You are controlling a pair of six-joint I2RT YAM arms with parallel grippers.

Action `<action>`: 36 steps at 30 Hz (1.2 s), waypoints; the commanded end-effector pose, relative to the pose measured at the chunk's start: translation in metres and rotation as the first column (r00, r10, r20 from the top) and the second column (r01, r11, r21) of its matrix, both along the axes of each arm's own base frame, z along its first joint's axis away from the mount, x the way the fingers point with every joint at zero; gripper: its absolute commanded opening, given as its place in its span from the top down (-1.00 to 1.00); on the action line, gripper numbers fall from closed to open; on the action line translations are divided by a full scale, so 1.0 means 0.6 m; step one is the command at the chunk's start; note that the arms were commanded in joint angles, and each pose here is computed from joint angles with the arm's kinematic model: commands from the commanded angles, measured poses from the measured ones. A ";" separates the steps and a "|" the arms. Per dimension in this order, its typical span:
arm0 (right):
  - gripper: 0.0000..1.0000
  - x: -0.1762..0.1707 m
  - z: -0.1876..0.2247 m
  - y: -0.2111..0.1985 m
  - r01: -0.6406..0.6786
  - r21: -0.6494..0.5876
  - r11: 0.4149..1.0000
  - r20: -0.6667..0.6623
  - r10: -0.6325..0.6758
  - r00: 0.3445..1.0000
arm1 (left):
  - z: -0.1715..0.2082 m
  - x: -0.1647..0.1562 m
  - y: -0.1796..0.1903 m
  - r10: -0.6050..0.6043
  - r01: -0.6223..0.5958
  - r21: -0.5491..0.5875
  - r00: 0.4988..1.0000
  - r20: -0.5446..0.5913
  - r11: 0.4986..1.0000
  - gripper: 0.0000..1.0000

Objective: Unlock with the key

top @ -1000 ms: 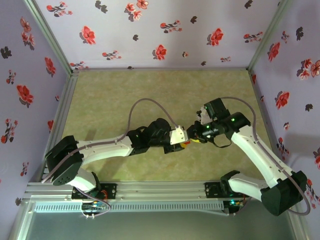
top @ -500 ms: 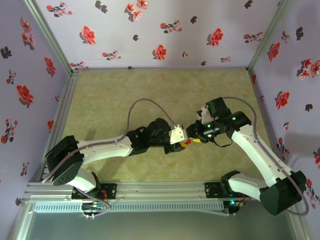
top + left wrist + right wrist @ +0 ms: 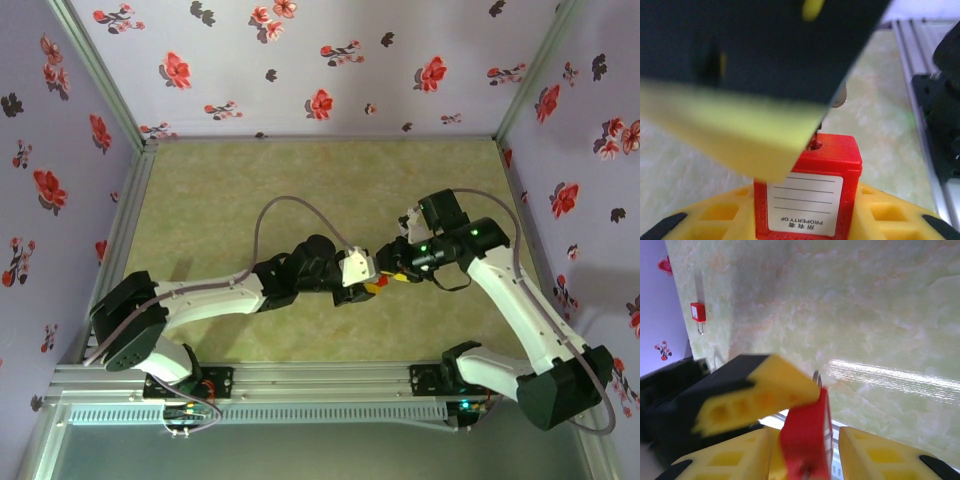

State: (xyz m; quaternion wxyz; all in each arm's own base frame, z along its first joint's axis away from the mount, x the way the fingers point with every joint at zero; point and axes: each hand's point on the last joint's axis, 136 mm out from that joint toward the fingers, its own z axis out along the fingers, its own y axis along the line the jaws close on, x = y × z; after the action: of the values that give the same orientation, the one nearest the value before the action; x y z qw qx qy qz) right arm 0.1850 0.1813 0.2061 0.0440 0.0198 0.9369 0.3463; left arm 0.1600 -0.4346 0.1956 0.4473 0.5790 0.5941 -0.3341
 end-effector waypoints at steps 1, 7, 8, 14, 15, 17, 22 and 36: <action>0.19 -0.002 -0.011 -0.016 -0.005 -0.049 0.999 -0.005 0.004 1.000 | 0.094 -0.011 -0.023 -0.057 0.070 -0.188 0.996 0.072 0.980 1.00; 0.17 -0.001 0.000 -0.020 0.004 -0.045 0.999 0.011 -0.004 1.000 | 0.088 -0.011 -0.020 -0.058 0.070 -0.176 0.996 0.072 0.982 1.00; 0.16 0.000 0.004 -0.020 0.005 -0.042 0.999 0.014 -0.004 1.000 | 0.087 -0.011 -0.020 -0.057 0.069 -0.174 0.996 0.071 0.982 1.00; 0.10 -0.001 0.021 -0.022 -0.004 -0.050 0.999 0.030 0.006 1.000 | 0.073 -0.010 -0.020 -0.059 0.068 -0.151 0.996 0.062 0.986 1.00; 0.08 -0.001 0.023 -0.024 -0.005 -0.055 0.998 0.031 0.007 0.999 | 0.069 -0.010 -0.020 -0.061 0.069 -0.146 0.996 0.060 0.987 1.00; 0.04 -0.002 0.026 -0.026 -0.003 -0.056 0.998 0.033 0.004 0.999 | 0.063 -0.010 -0.020 -0.061 0.068 -0.137 0.997 0.054 0.988 1.00; -0.02 -0.002 0.036 -0.031 0.004 -0.059 0.998 0.048 -0.002 0.999 | 0.047 -0.011 -0.019 -0.066 0.070 -0.111 0.997 0.040 0.991 1.00; -0.07 -0.011 0.063 -0.040 0.013 -0.062 0.998 0.074 -0.008 0.997 | -0.007 -0.005 -0.010 -0.071 0.071 -0.008 0.997 -0.001 0.997 1.00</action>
State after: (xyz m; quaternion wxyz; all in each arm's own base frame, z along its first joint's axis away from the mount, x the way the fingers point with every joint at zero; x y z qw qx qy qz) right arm 0.1832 0.1626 0.2380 0.0743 0.0159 0.9430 0.3239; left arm 0.1558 -0.4392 0.1922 0.4384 0.5880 0.5809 -0.3530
